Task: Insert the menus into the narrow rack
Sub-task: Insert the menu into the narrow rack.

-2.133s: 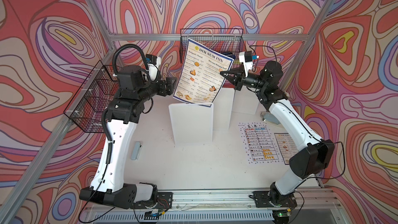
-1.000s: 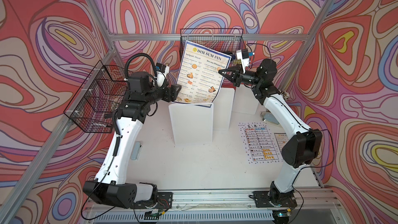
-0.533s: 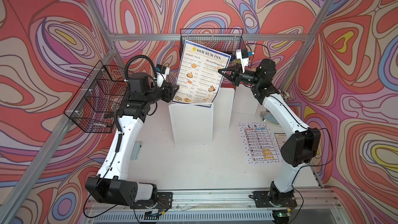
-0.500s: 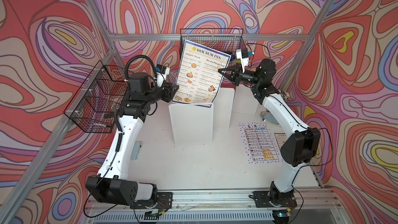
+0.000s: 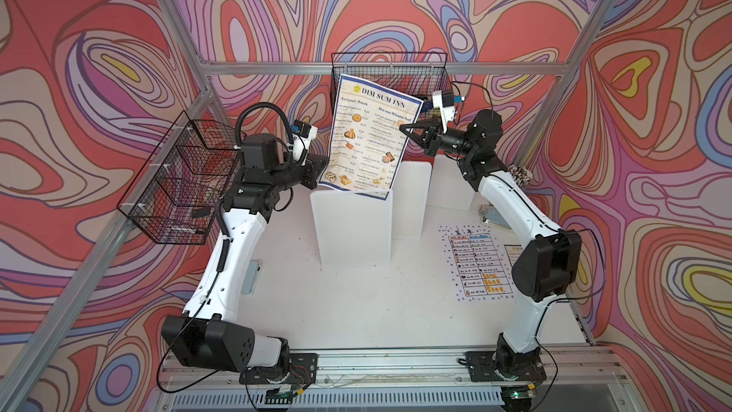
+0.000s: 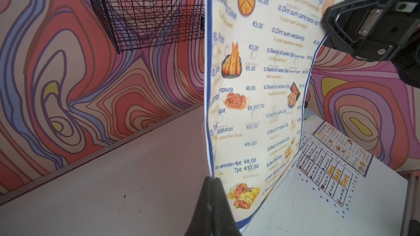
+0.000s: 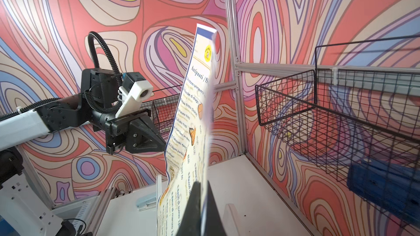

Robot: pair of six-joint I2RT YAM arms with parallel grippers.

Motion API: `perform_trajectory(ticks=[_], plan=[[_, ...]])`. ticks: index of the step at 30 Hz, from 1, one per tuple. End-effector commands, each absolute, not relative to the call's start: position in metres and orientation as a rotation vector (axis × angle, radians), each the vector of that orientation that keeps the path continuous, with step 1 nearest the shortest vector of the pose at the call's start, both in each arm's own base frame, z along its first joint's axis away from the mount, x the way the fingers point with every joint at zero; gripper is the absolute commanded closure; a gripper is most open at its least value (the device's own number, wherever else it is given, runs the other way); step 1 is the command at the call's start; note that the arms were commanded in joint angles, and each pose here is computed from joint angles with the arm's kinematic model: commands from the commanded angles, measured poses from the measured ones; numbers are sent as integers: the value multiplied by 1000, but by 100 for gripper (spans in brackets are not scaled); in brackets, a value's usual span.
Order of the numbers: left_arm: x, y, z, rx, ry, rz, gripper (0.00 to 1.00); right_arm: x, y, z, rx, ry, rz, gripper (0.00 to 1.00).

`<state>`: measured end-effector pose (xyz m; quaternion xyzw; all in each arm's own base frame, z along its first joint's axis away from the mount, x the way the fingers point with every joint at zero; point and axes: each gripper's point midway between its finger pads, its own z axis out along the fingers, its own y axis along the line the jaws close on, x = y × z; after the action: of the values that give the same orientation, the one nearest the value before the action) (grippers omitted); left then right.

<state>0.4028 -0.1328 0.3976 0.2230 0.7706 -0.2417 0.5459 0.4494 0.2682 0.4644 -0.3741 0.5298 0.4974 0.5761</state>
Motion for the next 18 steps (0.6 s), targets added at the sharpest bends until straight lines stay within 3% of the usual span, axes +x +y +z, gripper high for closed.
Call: perform_trajectory(ticks=[1, 18], plan=[[401, -133, 403, 545, 1794, -578, 98, 440, 269, 470, -916, 1182, 1169, 100], [373, -120, 436, 418, 1797, -564, 99, 437, 271, 460, -951, 1206, 1195, 100]])
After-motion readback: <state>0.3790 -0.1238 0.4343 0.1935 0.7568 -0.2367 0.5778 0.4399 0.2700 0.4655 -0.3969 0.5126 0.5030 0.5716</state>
